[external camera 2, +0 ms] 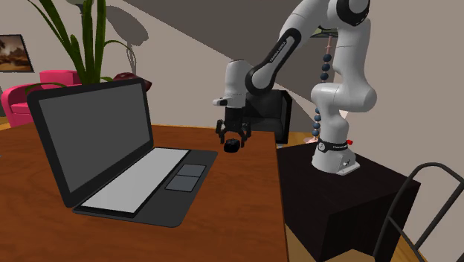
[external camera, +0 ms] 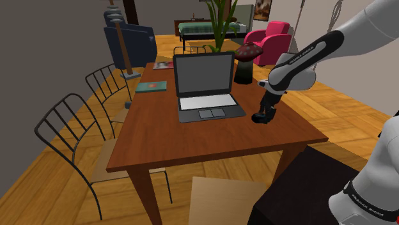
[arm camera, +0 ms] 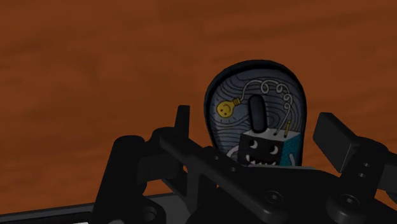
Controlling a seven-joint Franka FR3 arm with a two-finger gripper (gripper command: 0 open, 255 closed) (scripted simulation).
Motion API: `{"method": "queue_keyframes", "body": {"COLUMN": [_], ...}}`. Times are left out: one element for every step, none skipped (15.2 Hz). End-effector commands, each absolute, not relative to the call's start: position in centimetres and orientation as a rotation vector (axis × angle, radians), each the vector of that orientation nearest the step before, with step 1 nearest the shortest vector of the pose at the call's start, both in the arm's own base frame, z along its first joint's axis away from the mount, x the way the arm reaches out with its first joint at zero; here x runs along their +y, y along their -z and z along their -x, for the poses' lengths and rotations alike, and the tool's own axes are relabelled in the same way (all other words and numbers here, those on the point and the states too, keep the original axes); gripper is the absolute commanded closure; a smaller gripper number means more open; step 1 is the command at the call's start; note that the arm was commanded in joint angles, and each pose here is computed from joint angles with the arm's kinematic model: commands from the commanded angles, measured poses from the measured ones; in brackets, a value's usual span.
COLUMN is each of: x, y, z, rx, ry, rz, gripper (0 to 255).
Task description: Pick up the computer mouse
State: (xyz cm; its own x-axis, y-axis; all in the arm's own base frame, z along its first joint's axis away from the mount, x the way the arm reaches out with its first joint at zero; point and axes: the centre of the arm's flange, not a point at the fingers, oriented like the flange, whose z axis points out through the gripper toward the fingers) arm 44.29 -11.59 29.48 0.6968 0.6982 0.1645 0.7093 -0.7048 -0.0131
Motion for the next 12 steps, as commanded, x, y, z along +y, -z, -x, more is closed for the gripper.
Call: {"method": "queue_keyframes", "body": {"x": [-11.6,-11.6,-11.6,-11.6,-11.6,-11.6,-11.6,-11.6,-11.6,-11.6,-11.6,-11.6], "y": [-29.4,-29.4,-29.4,-29.4,-29.4,-29.4,-29.4,-29.4,-29.4,-29.3,-29.9,-30.4], "z": [-44.3,-44.3,-44.3,-44.3,-44.3,-44.3,-44.3,-44.3,-44.3,-44.3,-44.3,-44.3], "rx": [-1.173,-1.173,-1.173,-1.173,-1.173,-1.173,-1.173,-1.173,-1.173,-1.173,-1.173,-1.173], "ry": [0.227,0.227,0.227,0.227,0.227,0.227,0.227,0.227,0.227,0.227,0.227,0.227], "rz": [2.824,2.824,2.824,2.824,2.824,2.824,2.824,2.824,2.824,2.824,2.824,2.824], "gripper": [255,255,255,255,255,255,255,255,255,255,255,255]}}
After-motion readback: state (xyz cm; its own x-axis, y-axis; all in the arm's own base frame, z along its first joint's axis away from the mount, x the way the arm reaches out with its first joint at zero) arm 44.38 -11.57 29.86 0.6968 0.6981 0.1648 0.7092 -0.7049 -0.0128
